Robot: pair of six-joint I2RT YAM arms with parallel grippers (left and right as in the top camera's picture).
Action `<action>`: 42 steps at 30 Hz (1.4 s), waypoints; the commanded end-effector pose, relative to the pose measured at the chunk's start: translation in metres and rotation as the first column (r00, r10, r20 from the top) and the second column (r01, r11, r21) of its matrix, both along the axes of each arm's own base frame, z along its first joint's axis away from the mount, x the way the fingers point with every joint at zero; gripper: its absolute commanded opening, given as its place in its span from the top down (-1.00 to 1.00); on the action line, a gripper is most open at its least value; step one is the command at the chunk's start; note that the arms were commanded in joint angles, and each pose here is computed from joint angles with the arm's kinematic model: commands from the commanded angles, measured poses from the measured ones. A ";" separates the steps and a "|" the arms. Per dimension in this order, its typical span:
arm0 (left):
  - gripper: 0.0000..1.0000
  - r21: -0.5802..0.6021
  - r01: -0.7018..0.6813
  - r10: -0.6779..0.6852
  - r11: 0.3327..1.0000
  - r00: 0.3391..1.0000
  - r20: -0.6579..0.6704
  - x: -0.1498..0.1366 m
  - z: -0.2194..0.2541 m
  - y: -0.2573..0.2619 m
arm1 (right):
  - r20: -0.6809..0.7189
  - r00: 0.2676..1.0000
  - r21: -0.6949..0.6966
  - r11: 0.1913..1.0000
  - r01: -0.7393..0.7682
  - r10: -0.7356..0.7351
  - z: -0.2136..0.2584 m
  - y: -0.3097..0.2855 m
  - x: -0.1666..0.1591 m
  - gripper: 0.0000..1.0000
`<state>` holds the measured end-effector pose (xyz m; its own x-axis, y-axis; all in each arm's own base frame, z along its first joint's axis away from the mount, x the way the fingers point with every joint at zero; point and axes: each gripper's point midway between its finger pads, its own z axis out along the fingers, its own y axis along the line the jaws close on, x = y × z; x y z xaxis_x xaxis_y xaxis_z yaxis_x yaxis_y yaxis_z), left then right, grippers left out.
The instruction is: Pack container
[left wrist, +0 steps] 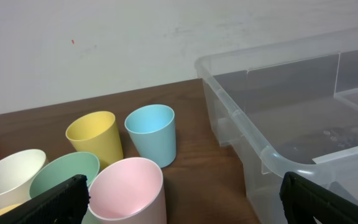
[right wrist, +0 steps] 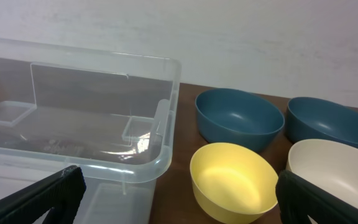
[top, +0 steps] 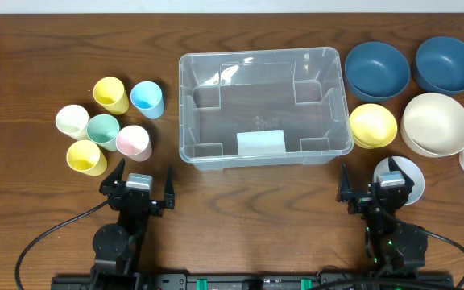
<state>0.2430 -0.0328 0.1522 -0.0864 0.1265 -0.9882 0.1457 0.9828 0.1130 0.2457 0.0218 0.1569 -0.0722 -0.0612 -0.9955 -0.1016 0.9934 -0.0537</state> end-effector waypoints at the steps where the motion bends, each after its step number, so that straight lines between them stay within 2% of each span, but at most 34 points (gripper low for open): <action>1: -0.96 0.012 -0.013 0.013 1.000 0.999 -0.048 -0.001 -0.015 0.003 | 0.002 1.000 -0.012 1.000 0.004 -0.004 -0.001 -0.001 0.000 -0.98; 30: -0.96 0.013 -0.013 0.013 1.000 0.999 -0.048 -0.001 -0.015 0.003 | 0.003 1.000 -0.015 1.000 0.008 -0.008 -0.001 -0.002 0.000 -0.99; 37: -0.96 0.012 -0.013 0.013 1.000 0.999 -0.048 -0.001 -0.015 0.003 | 0.084 0.972 -0.029 0.975 0.222 -0.218 0.019 -0.039 0.000 -0.98; 42: -0.96 0.013 -0.013 0.013 1.000 0.999 -0.048 -0.001 -0.015 0.003 | 0.110 0.973 -0.001 0.979 0.203 -0.202 0.033 -0.036 -0.002 -0.98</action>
